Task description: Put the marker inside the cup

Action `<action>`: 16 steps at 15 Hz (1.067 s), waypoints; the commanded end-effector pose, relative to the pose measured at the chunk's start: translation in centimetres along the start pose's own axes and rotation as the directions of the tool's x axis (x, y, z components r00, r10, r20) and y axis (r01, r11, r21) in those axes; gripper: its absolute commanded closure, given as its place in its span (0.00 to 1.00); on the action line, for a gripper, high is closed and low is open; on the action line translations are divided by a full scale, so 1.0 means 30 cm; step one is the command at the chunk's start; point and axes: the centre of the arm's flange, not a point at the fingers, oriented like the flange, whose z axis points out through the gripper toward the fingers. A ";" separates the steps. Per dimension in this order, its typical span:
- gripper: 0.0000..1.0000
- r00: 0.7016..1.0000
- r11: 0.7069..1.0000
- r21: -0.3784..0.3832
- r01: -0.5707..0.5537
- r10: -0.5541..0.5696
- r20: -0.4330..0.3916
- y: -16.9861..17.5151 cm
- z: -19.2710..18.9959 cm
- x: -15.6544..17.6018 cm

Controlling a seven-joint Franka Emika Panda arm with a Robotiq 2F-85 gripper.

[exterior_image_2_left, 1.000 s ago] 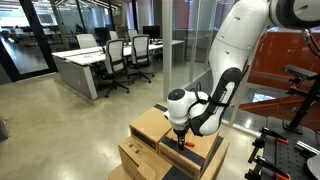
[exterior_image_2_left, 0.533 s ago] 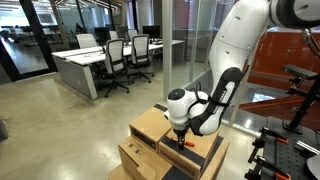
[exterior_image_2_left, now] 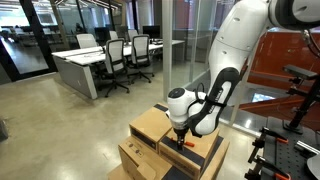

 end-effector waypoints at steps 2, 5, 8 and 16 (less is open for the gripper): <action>0.00 0.994 0.994 0.036 -0.108 0.107 0.016 -0.003 0.026 0.013; 0.00 0.990 0.989 0.053 -0.137 0.135 0.027 -0.005 0.044 0.012; 0.00 0.993 0.993 0.044 -0.113 0.112 0.026 -0.005 0.038 -0.006; 0.00 0.993 0.992 0.046 -0.115 0.114 0.026 -0.008 0.044 0.000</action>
